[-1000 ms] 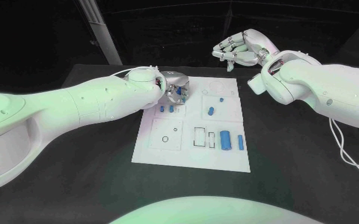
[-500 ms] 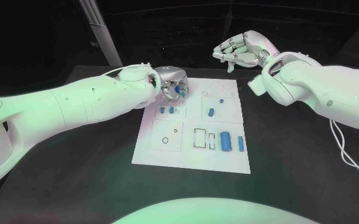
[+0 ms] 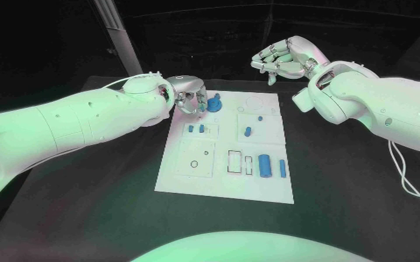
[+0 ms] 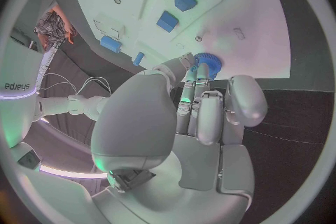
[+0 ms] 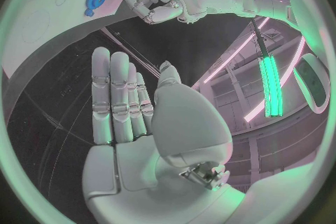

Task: Assemble the parts on the task board

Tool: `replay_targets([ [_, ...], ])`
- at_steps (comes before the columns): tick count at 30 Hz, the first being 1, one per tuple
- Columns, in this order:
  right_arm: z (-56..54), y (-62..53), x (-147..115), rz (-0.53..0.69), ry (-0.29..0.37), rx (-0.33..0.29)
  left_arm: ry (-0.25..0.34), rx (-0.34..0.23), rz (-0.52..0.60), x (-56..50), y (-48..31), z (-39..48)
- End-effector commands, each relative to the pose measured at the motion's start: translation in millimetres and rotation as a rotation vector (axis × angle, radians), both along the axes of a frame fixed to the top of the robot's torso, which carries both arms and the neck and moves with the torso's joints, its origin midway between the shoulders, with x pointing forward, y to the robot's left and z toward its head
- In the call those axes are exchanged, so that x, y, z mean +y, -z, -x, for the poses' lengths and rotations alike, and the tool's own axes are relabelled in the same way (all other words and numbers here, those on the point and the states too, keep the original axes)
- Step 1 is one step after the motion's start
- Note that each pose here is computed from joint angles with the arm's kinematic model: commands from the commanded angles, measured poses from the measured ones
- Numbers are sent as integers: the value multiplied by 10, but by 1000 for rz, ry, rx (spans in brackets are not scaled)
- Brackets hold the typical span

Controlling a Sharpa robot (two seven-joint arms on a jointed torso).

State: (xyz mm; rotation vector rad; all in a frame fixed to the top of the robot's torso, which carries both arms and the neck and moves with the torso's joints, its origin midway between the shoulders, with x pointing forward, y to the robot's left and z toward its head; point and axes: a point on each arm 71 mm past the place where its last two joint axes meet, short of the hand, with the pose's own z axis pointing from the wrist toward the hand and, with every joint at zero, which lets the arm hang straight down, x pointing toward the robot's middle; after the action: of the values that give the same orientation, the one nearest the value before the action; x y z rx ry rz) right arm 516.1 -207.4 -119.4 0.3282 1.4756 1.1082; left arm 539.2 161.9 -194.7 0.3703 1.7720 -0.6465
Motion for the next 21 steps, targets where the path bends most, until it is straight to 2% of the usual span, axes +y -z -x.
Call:
replay_targets([
  [1,2,-15,10,-1,-9,-7,-4,45,-20,22,26,0],
  [7,1,-14,13,-1,-10,-7,-8,61,-32,47,61,-13],
  [21,1,-14,23,-1,-13,-6,-16,81,-51,20,115,-43],
])
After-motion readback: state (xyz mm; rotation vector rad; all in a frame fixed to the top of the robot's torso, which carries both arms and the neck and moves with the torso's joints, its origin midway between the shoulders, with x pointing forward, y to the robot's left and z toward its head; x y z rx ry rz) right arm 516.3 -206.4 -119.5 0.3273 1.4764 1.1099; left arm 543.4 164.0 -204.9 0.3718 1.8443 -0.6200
